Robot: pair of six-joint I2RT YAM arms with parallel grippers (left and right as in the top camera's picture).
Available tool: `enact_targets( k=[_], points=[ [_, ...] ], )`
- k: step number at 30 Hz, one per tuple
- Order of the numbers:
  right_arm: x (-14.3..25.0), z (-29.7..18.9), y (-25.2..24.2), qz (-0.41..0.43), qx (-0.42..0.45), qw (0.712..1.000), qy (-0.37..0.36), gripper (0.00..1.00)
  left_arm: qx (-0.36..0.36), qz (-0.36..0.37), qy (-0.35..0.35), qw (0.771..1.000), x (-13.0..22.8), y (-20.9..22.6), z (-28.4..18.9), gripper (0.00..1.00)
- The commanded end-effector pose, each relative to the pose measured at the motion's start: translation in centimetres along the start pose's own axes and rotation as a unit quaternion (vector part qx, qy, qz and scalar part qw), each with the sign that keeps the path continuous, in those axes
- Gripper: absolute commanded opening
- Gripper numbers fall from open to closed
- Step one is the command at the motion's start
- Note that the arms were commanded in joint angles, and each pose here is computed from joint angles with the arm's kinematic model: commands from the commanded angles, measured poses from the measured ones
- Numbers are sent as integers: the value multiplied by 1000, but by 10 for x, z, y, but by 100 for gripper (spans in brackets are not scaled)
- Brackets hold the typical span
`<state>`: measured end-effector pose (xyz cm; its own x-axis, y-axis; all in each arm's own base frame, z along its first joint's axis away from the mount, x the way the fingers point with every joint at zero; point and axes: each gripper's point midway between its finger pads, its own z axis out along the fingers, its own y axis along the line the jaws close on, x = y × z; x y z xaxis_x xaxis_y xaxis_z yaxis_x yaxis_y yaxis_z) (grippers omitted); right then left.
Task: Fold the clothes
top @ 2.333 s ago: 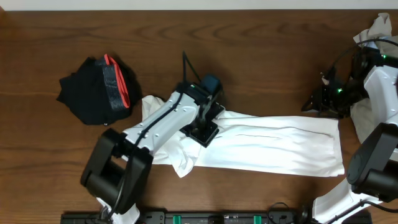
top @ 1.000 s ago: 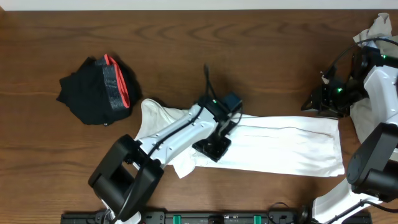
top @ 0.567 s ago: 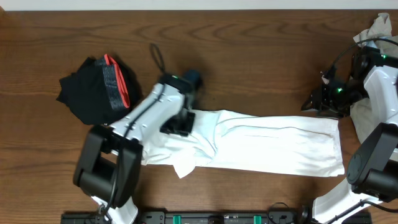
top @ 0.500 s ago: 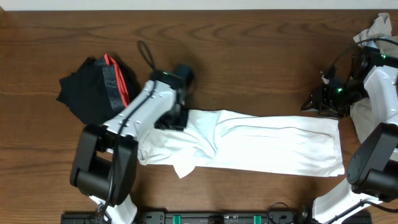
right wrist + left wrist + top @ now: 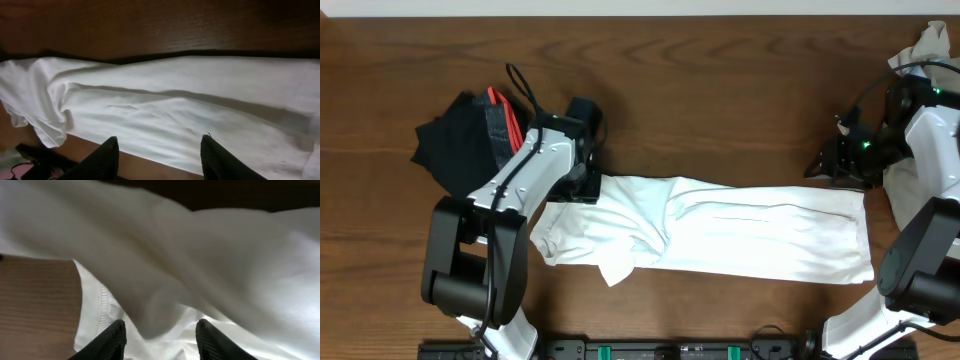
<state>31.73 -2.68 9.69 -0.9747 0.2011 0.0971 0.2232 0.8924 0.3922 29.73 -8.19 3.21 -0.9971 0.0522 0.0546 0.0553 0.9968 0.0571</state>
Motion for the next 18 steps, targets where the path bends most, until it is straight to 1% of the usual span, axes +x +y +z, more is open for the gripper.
enact_targets(
  k=[1,4,5,9,15,18],
  points=[
    [2,-3,6,-14,-6,1000,-5,51,-10,17,-4,1000,3,6,0,35],
    [2,-3,6,-14,-6,1000,-4,51,-7,19,-19,1000,-4,5,0,9],
    [2,-3,6,-14,-6,1000,-5,51,-5,19,-26,999,-8,4,-1,6],
    [2,-3,6,-14,-6,1000,-4,51,-5,17,-54,998,-24,3,-10,6],
    [2,-3,6,-14,-6,1000,-5,51,-57,11,-113,992,-54,19,-35,6],
    [2,-3,6,-14,-6,1000,-5,51,-68,19,-132,989,-63,21,-38,6]
  ],
)
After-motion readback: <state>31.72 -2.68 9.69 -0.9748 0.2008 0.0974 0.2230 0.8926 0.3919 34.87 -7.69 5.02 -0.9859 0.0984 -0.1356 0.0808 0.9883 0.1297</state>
